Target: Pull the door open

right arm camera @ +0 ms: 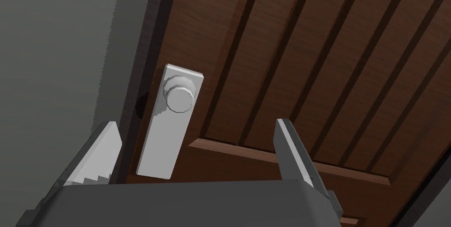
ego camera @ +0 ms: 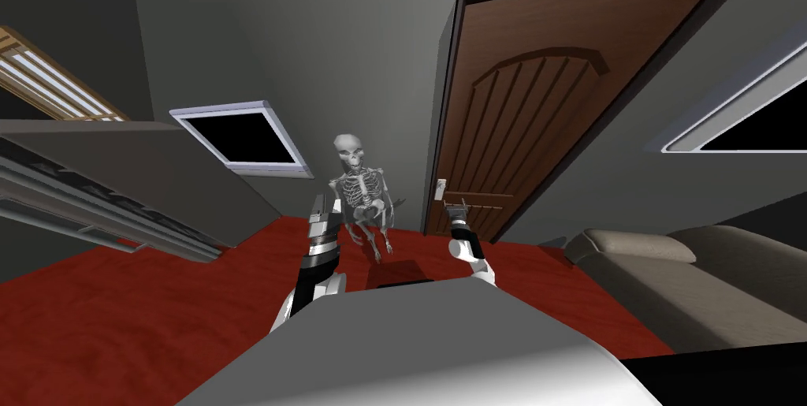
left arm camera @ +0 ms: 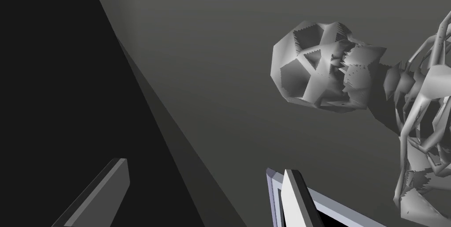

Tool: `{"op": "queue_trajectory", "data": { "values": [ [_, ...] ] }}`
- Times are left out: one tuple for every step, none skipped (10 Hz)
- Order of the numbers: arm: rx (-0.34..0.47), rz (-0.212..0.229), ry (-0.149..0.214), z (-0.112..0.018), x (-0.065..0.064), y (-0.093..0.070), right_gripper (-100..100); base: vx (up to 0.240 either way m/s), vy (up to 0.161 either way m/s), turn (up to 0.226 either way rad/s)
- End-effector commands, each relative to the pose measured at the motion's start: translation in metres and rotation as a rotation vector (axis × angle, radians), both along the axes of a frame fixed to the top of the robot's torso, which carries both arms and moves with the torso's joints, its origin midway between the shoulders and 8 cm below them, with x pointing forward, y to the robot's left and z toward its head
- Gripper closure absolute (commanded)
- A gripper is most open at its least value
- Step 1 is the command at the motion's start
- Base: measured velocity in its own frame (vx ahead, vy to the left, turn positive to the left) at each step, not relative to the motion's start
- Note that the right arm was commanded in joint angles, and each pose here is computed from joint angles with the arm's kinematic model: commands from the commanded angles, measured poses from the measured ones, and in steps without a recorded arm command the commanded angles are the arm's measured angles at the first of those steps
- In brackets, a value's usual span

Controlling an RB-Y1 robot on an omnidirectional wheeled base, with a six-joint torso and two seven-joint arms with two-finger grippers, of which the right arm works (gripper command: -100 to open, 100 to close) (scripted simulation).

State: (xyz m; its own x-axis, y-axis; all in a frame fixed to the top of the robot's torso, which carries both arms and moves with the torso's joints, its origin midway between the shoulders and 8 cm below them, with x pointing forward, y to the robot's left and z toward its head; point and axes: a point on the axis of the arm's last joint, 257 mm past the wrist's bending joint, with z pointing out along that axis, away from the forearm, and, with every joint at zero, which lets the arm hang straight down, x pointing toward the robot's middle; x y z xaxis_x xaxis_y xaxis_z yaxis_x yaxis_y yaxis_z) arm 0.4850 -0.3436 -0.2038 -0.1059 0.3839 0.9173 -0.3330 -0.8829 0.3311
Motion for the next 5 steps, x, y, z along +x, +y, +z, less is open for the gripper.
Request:
{"op": "queue_trajectory", "data": {
  "values": [
    [0.055,0.005,0.016,-0.014,0.003,-0.001,-100,0.068,-0.083,0.076],
    [0.086,0.008,0.026,-0.022,0.006,-0.002,-100,0.078,-0.076,0.073],
    [0.118,0.010,0.035,-0.029,0.008,-0.003,-100,0.073,-0.081,0.076],
    [0.146,0.012,0.043,-0.036,0.010,-0.003,-100,0.070,-0.078,0.070],
    [0.173,0.013,0.051,-0.042,0.011,-0.004,-100,0.075,-0.063,0.079]
  ]
}}
